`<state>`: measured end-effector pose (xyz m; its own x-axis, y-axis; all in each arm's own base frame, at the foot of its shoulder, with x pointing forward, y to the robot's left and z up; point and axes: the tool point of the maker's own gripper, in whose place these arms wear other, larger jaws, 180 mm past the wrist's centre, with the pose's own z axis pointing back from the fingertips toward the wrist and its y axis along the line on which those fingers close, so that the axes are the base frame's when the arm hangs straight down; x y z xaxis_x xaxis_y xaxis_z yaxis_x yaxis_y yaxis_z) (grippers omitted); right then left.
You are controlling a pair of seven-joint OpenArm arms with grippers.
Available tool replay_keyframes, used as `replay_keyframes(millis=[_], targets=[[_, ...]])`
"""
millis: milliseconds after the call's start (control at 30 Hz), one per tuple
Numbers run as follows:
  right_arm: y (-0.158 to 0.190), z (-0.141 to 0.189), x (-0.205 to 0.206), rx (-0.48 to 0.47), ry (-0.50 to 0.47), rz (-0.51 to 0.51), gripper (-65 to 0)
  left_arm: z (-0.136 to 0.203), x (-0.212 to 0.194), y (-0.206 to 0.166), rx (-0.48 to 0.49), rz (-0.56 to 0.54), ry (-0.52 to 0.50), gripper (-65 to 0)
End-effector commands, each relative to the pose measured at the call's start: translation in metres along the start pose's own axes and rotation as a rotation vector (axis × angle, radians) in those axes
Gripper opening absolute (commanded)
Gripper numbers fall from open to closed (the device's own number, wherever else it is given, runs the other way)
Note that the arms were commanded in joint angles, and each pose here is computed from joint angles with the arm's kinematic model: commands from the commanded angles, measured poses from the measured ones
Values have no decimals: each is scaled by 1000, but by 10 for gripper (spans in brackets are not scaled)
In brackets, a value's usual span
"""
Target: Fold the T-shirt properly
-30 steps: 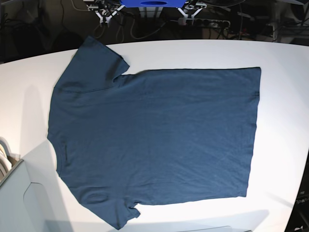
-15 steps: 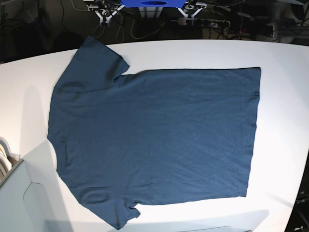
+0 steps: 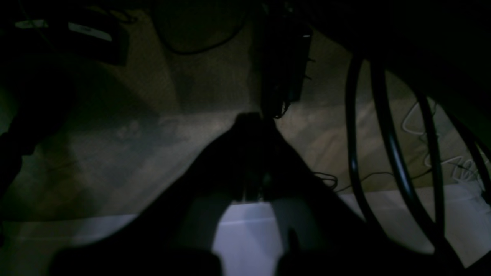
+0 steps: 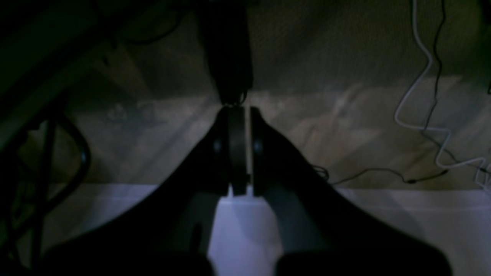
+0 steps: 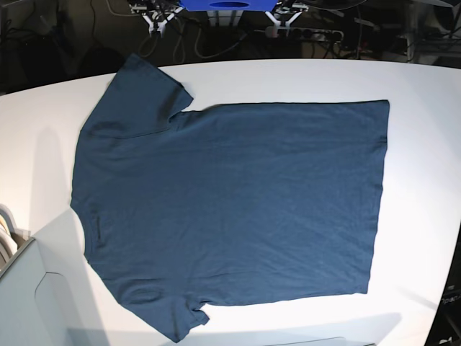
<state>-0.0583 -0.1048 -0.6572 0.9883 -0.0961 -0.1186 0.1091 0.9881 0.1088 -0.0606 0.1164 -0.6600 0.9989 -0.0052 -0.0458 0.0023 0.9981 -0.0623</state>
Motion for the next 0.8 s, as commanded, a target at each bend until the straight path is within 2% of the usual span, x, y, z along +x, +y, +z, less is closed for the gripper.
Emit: replay_keyframes(millis=[0, 133, 300, 467, 767], targets=[[-6, 1, -6, 5, 14, 9, -650, 0, -6, 2, 2, -5, 10, -650], [-9, 1, -12, 1, 23, 7, -650, 2, -19, 4, 4, -5, 25, -650], [-8, 4, -23, 6, 11, 11, -650, 9, -19, 18, 25, -14, -23, -650], [-5, 15, -31, 16, -7, 28, -650, 22, -18, 34, 48, -19, 8, -650], [-20, 50, -18, 0, -116, 86, -650, 64, 4, 40, 61, -71, -128, -650]])
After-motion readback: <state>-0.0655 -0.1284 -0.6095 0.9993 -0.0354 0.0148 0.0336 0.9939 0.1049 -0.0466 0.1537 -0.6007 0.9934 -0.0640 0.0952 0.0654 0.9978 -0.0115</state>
